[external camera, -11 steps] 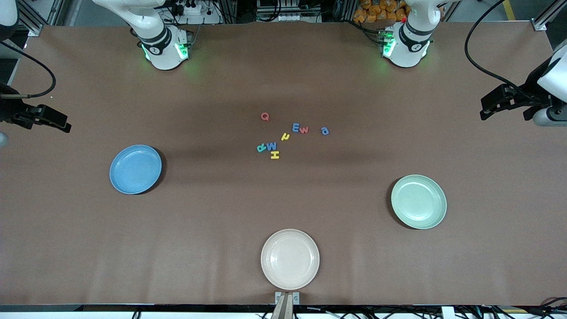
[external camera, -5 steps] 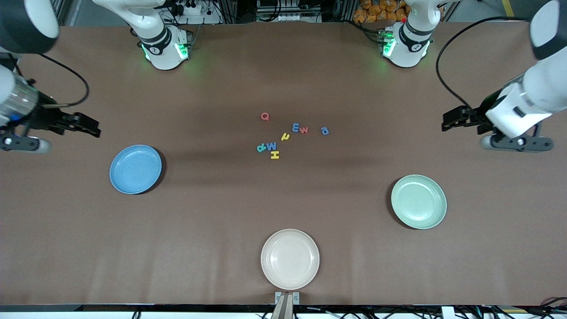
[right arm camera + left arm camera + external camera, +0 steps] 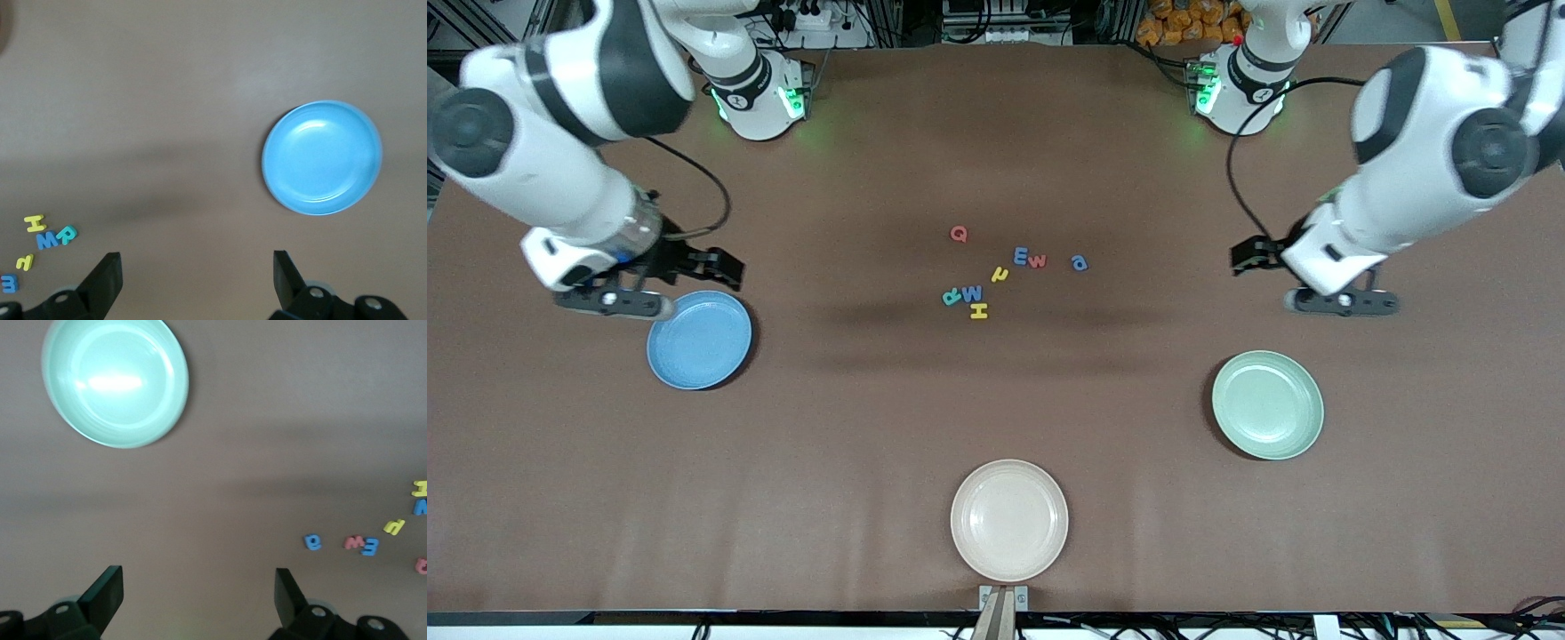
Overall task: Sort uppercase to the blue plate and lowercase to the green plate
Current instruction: 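Lower the left gripper over the blue e while the right gripper descends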
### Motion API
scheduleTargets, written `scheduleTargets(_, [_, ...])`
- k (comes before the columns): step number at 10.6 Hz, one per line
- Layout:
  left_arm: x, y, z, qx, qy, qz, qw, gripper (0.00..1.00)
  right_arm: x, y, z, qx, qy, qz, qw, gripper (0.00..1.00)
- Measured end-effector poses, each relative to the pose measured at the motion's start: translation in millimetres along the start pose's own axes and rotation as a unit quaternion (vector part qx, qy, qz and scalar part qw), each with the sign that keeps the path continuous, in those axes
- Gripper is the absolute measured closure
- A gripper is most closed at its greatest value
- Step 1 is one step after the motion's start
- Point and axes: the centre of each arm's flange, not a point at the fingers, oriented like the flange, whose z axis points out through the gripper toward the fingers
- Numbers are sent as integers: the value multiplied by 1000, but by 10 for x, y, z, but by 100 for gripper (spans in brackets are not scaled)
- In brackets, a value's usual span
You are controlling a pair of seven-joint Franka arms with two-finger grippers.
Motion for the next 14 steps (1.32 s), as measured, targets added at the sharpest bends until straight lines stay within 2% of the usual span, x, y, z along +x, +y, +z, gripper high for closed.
scheduleTargets(4, [-516,728,874,6,19,-41,999,0,-729,-983,1030,20,22,7,1000,0])
scheduleTargets(6, [-665,842,1250,-4,31,-70,997,0,-1043,-1213,1538,24,8,9,1000,0])
scheduleTargets(8, [-783,1006,1588,-23,35,-102,994,0,-1113,-1313,1852,25,-14,13,999,0])
scheduleTargets(10, [-903,1266,1829,-34,28,-115,992,2,-1230,-1528,2175,38,-26,28,999,0])
scheduleTargets(14, [-883,1387,2246,-5,25,-101,995,14,-1524,-1943,2522,54,-38,17,998,0])
